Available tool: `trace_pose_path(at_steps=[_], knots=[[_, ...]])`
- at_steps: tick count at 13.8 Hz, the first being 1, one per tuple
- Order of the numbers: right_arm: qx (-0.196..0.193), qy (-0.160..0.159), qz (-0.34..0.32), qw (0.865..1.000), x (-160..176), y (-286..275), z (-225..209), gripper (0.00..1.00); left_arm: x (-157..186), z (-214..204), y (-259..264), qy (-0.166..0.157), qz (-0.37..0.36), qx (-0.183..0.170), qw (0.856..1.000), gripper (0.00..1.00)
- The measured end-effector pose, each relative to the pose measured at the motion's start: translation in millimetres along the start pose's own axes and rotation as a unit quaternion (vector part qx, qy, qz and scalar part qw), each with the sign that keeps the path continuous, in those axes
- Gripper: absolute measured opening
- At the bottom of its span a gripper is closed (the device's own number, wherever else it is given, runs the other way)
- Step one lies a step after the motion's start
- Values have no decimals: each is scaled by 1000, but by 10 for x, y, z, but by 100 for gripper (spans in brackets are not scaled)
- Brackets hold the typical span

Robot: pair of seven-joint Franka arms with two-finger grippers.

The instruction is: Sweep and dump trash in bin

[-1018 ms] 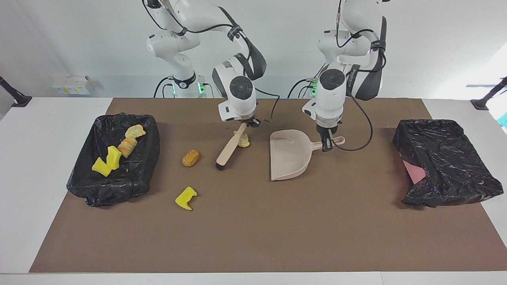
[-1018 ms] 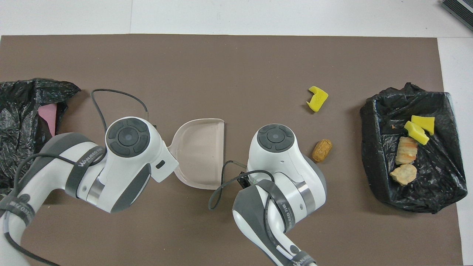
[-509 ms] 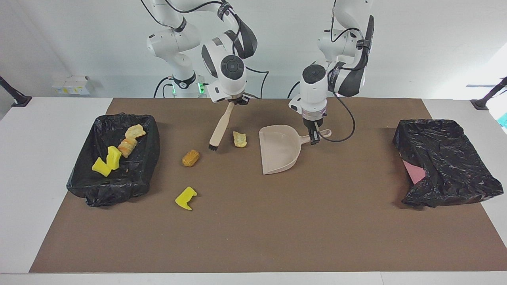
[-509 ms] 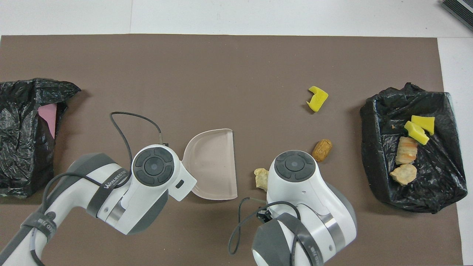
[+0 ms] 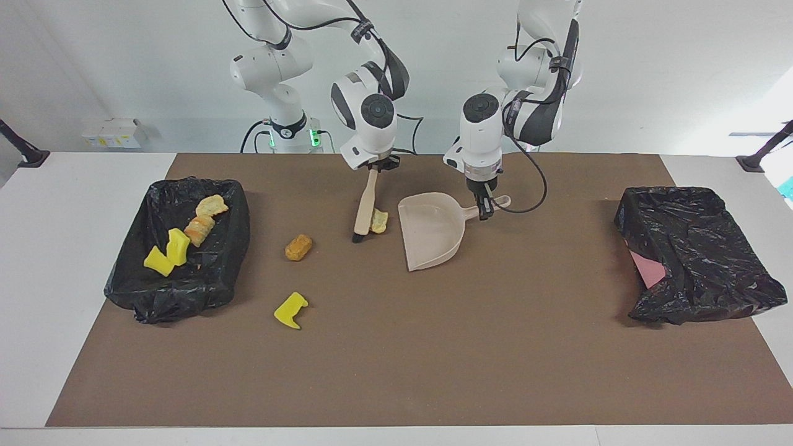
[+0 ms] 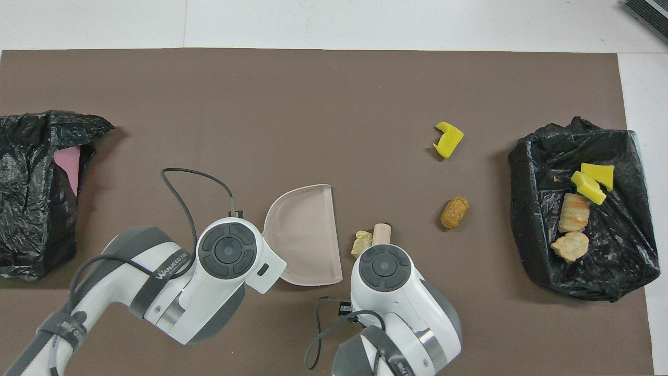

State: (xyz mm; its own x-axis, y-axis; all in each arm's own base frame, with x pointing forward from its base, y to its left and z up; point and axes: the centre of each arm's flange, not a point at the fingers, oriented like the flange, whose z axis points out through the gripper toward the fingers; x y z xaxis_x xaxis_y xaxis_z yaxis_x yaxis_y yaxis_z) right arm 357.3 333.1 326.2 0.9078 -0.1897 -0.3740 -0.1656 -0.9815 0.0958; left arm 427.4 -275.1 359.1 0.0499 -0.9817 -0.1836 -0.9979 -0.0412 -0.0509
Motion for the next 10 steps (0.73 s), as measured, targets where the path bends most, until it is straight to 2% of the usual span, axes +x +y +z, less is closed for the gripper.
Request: trace_pose_path(at_steps=[6,8,10], knots=[[59,24,-24,998,59,-582,-533,26,-14,25,5,9,-5,8,1000,30],[63,25,-15,998,160,-513,-642,26,-29,35,-21,20,-11,13,1000,30],[44,32,-15,998,390,-273,-720,26,-96,67,-101,39,-32,12,999,30]])
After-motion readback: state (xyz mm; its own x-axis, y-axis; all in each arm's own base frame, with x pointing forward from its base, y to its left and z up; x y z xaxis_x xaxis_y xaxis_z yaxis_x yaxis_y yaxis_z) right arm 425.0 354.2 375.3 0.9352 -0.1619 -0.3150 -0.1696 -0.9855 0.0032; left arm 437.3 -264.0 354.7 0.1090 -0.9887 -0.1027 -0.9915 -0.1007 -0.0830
